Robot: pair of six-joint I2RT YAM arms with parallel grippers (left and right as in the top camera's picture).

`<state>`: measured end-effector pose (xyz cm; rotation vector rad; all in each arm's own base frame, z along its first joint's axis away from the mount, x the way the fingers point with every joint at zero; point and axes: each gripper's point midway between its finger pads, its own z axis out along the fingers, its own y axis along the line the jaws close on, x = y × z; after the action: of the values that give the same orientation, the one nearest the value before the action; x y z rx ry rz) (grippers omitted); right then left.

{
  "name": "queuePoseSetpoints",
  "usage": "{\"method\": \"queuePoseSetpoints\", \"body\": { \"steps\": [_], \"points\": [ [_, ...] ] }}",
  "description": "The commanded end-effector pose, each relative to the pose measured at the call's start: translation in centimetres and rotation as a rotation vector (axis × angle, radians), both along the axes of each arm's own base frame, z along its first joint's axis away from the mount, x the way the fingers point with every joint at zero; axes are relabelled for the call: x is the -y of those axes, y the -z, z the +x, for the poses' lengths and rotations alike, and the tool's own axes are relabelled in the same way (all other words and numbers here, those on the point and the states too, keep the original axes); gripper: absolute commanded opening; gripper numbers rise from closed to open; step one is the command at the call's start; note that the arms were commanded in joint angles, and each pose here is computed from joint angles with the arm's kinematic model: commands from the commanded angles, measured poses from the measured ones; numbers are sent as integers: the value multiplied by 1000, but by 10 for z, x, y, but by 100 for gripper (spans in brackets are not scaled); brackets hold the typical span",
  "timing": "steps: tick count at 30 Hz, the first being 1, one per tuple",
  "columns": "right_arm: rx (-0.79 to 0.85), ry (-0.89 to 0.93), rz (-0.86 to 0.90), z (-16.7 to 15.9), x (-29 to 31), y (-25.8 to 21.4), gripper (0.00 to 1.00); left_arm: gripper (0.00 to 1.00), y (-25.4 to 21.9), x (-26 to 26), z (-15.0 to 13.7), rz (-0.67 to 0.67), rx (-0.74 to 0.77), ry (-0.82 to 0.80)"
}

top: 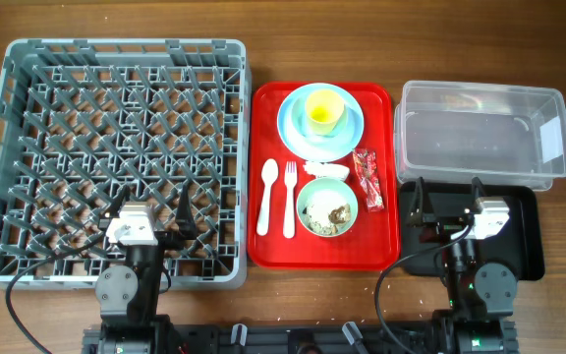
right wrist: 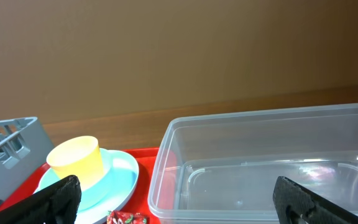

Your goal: Sort waste into correct bins and load items into the dishwasher rack

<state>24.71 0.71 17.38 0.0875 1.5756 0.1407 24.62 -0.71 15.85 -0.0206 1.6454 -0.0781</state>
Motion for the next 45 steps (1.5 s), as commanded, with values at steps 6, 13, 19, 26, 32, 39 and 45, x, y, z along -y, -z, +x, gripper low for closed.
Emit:
{"method": "queuePoseSetpoints", "body": {
  "steps": [6, 13, 19, 26, 32, 39, 45],
  "points": [
    [7, 14, 12, 0, 3, -2, 100, 100, 1, 3, 0, 11, 2, 17],
    [7, 15, 12, 0, 3, -2, 100, 100, 1, 3, 0, 11, 2, 18],
    [7, 15, 12, 0, 3, -2, 100, 100, 1, 3, 0, 11, 2, 17],
    [7, 14, 12, 0, 3, -2, 100, 100, 1, 3, 0, 11, 2, 17],
    [7, 14, 12, 0, 3, -2, 100, 100, 1, 3, 0, 11, 2, 18],
    [7, 14, 12, 0, 3, -2, 100, 100, -38, 27, -8, -53, 69, 158],
    [7, 14, 12, 0, 3, -2, 100, 100, -134, 59, -35, -108, -113, 343]
  ]
}}
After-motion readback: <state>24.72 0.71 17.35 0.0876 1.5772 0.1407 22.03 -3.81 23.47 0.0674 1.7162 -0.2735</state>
